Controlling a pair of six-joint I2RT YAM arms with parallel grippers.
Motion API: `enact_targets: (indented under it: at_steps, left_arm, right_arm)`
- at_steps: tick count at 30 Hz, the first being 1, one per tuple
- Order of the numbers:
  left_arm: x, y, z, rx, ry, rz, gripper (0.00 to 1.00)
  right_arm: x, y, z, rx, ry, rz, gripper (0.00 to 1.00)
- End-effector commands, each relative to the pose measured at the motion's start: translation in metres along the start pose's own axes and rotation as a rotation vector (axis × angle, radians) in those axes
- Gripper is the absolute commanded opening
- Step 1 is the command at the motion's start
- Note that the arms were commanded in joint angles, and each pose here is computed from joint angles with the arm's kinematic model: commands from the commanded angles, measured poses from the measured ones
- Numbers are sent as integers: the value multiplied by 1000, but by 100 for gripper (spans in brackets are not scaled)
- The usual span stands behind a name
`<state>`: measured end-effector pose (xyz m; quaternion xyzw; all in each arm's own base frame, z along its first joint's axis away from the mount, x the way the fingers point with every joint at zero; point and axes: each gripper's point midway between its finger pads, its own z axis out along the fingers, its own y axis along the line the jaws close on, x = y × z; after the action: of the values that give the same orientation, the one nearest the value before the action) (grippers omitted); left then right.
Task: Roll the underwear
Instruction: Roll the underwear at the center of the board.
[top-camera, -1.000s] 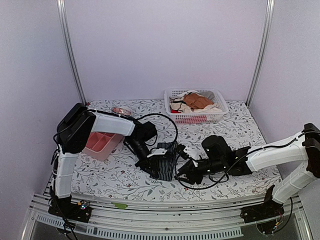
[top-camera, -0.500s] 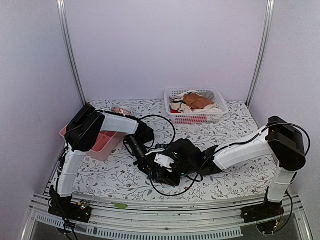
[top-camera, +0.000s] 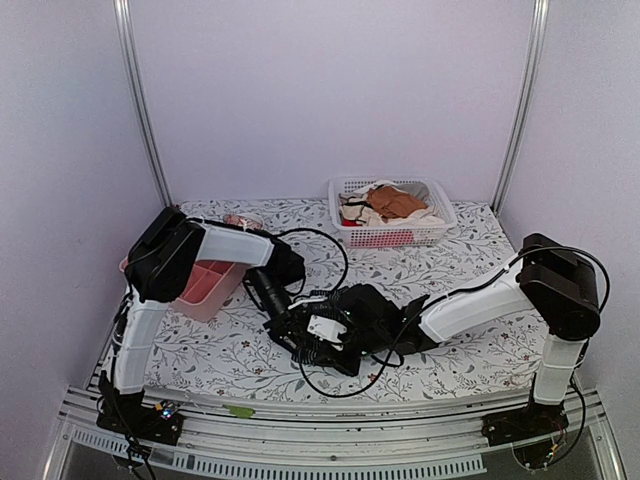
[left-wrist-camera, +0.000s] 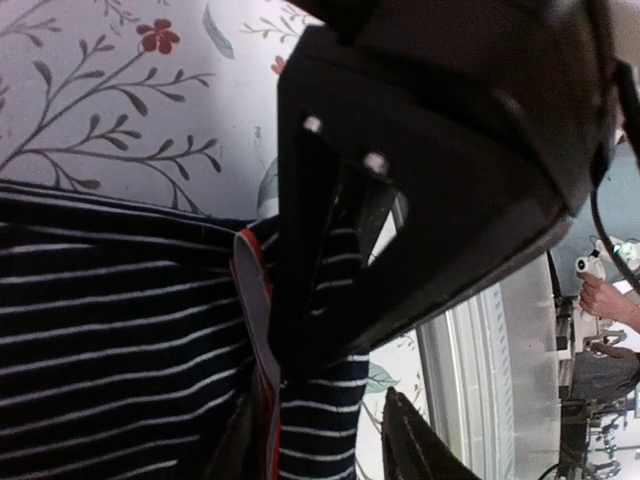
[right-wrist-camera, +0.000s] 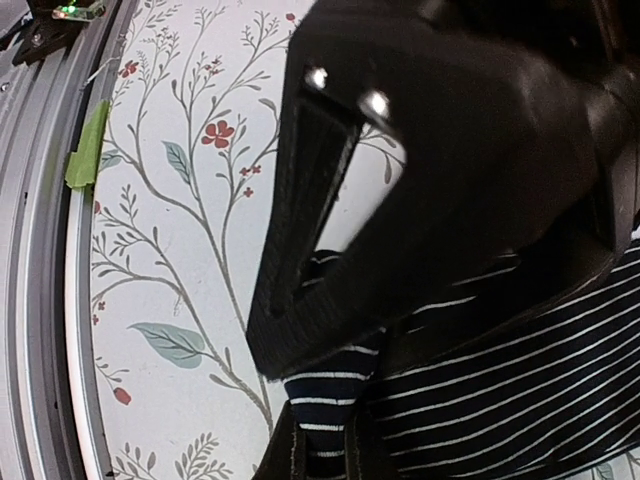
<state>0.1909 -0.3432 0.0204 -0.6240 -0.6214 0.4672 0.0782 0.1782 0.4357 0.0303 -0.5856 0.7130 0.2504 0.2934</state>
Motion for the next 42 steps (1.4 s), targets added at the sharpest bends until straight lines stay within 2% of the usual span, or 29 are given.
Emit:
enact_targets:
  at_steps: [1, 2, 3, 4, 9, 11, 13, 16, 18, 21, 23, 26, 28, 33, 38, 42]
  left_arm:
    - [0, 21, -45, -198, 4, 30, 62]
    - [-8, 22, -62, -246, -36, 39, 71]
    - [-14, 21, -80, -292, -78, 42, 87]
    - [-20, 19, -101, -349, -125, 54, 95]
    - [-39, -17, -217, -792, -372, 241, 96]
    - [-38, -36, -244, -937, -407, 303, 96]
    - [-35, -50, -251, -1025, -416, 337, 96]
    - [-15, -60, -237, -1052, -404, 312, 96]
    - [1, -68, -208, -962, -332, 358, 96]
    - [13, -88, -171, -819, -330, 402, 96]
    - [19, -92, -148, -823, -317, 469, 96]
    - [19, -91, -108, -908, -261, 668, 96]
    - [21, -91, -80, -916, -230, 751, 95]
    - [7, -83, -34, -906, -185, 873, 82]
    - [-15, -56, -17, -900, -150, 842, 67]
    - [-22, -41, -10, -922, -134, 845, 63]
  right_arm:
    - [22, 20, -1, -140, 45, 110, 0]
    - [23, 21, -2, -168, 45, 133, 0]
    - [23, 22, -3, -195, 43, 167, 0]
    - [22, 22, -3, -219, 43, 197, 0]
    - [15, 19, -7, -356, 34, 342, 0]
    - [14, 15, -6, -402, 45, 422, 0]
    - [14, 12, -5, -456, 59, 485, 0]
    - [19, 5, -2, -528, 84, 580, 0]
    - [20, 3, -1, -571, 87, 622, 0]
    - [21, 0, 0, -624, 91, 672, 0]
    - [24, -1, 1, -657, 99, 704, 0]
    - [28, -3, 3, -698, 107, 744, 0]
    - [31, -2, 3, -726, 115, 773, 0]
    - [37, -4, 7, -757, 136, 821, 0]
    - [47, -4, 13, -749, 168, 862, 0]
    - [42, -8, 17, -751, 161, 863, 0]
